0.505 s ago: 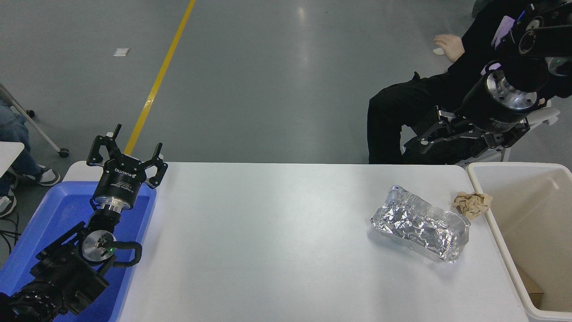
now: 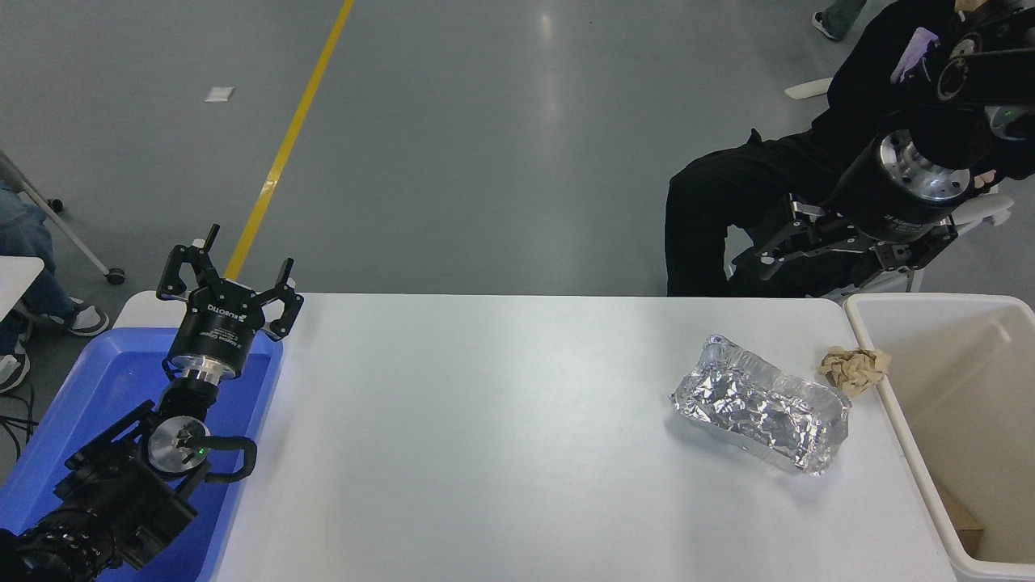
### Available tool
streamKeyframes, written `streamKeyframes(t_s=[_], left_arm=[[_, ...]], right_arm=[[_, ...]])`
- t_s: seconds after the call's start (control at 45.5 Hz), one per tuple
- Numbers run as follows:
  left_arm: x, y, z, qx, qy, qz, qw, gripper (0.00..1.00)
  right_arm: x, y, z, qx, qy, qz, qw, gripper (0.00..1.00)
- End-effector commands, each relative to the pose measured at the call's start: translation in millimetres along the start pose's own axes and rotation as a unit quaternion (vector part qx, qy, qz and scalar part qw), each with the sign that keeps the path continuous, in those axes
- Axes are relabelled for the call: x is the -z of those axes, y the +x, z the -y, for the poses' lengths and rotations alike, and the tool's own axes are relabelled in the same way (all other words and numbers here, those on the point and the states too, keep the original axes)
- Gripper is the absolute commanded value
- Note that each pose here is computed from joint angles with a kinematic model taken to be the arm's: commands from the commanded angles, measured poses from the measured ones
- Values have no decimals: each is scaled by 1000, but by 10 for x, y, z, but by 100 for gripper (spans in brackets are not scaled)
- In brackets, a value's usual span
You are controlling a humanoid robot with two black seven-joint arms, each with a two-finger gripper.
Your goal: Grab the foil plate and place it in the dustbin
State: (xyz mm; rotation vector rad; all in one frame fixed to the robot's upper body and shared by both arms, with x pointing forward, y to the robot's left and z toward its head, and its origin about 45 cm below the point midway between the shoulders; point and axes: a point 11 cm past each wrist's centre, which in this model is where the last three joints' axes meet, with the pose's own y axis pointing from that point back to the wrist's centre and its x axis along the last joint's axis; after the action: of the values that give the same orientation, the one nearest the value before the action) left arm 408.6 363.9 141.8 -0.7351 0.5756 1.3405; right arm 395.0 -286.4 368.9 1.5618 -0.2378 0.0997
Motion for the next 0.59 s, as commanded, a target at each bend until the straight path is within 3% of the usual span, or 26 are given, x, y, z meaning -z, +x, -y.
streamKeyframes(t_s=[0.0, 0.571], left_arm=[[0, 0, 0, 0, 0, 0, 1000, 98], [-1, 0, 0, 0, 0, 0, 1000, 98]], right_arm=[[-2, -2, 5, 1, 0, 0, 1000, 100], [-61, -41, 85, 11, -1, 7, 1000, 100]])
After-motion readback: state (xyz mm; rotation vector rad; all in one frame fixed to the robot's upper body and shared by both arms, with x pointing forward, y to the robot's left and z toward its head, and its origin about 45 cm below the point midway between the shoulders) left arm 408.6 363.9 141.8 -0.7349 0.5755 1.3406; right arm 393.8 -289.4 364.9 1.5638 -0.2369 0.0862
